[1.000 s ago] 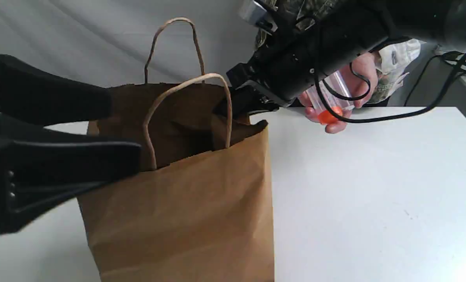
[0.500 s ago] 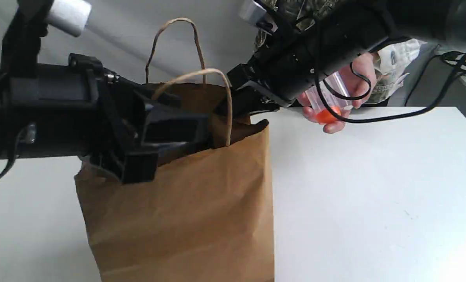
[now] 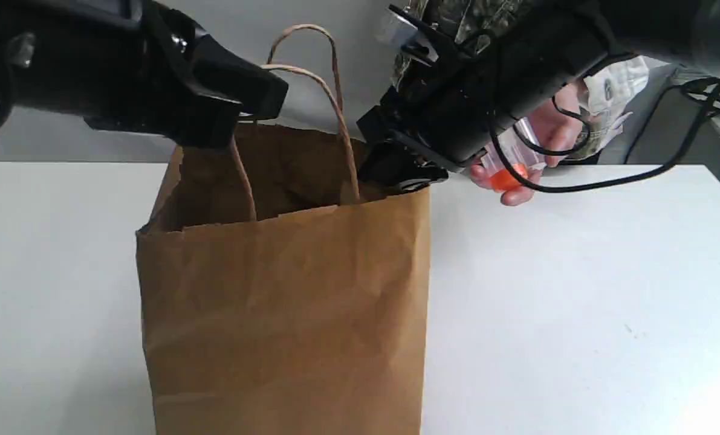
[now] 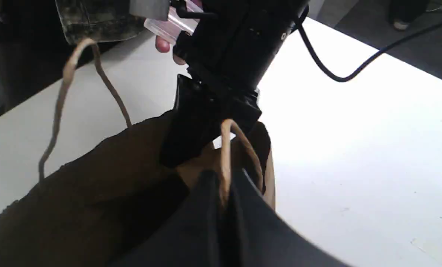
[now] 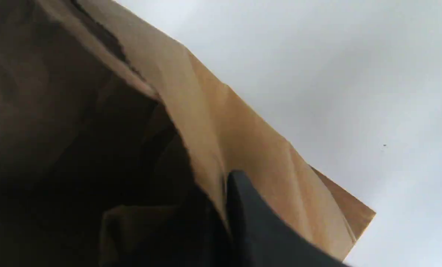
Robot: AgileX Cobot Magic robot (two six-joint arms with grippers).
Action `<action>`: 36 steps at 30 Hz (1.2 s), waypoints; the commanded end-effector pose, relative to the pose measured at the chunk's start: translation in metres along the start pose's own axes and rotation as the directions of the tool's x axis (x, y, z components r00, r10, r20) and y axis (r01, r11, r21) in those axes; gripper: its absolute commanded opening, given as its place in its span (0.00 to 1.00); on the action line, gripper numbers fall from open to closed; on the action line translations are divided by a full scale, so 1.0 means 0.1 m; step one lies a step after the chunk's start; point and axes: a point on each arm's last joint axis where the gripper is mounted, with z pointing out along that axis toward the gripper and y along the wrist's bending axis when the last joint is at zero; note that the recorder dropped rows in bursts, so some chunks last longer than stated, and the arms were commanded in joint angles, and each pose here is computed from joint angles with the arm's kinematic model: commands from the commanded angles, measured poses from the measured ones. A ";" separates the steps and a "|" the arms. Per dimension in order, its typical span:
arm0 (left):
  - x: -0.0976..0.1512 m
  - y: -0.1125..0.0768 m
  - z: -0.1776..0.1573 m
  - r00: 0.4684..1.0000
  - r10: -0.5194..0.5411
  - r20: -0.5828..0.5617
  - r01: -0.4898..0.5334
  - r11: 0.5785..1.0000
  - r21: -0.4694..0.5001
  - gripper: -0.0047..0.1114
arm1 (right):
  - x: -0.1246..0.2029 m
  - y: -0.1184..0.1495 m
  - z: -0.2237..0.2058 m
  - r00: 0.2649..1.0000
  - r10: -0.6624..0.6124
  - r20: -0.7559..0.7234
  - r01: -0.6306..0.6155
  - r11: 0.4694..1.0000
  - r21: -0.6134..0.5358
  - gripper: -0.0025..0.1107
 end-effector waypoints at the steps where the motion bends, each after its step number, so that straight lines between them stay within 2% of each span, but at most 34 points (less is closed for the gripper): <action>1: -0.16 0.01 0.00 0.999 -0.047 -0.006 0.047 0.999 0.008 0.04 | 0.06 -0.01 0.00 0.998 -0.004 -0.057 0.005 1.000 0.019 0.02; 7: -0.41 0.09 -0.01 0.999 0.034 0.010 -0.033 0.999 -0.035 0.04 | 0.04 0.08 0.05 0.997 0.052 -0.054 -0.053 0.999 -0.011 0.02; 10: -0.54 0.12 0.02 1.000 0.028 -0.014 -0.028 0.999 -0.028 0.04 | 0.05 0.24 0.16 0.996 0.029 -0.084 -0.030 0.999 -0.016 0.02; 15: -0.70 0.21 0.10 0.998 0.053 -0.026 -0.054 0.998 -0.045 0.04 | 0.09 0.37 0.29 0.988 -0.013 -0.152 0.020 0.999 0.043 0.02; 18: -0.68 0.23 0.17 0.998 0.047 -0.050 -0.048 0.998 -0.036 0.04 | 0.10 0.37 0.29 0.987 -0.006 -0.159 0.016 0.998 0.059 0.02; 25: -0.66 0.28 0.27 0.997 0.047 -0.055 -0.050 0.998 -0.046 0.04 | 0.14 0.17 0.22 0.980 0.057 -0.189 -0.017 0.978 0.207 0.02; 36: -0.67 0.30 0.32 0.997 0.063 -0.044 -0.065 0.997 -0.050 0.04 | 0.14 0.12 0.19 0.980 0.063 -0.189 -0.018 0.973 0.229 0.02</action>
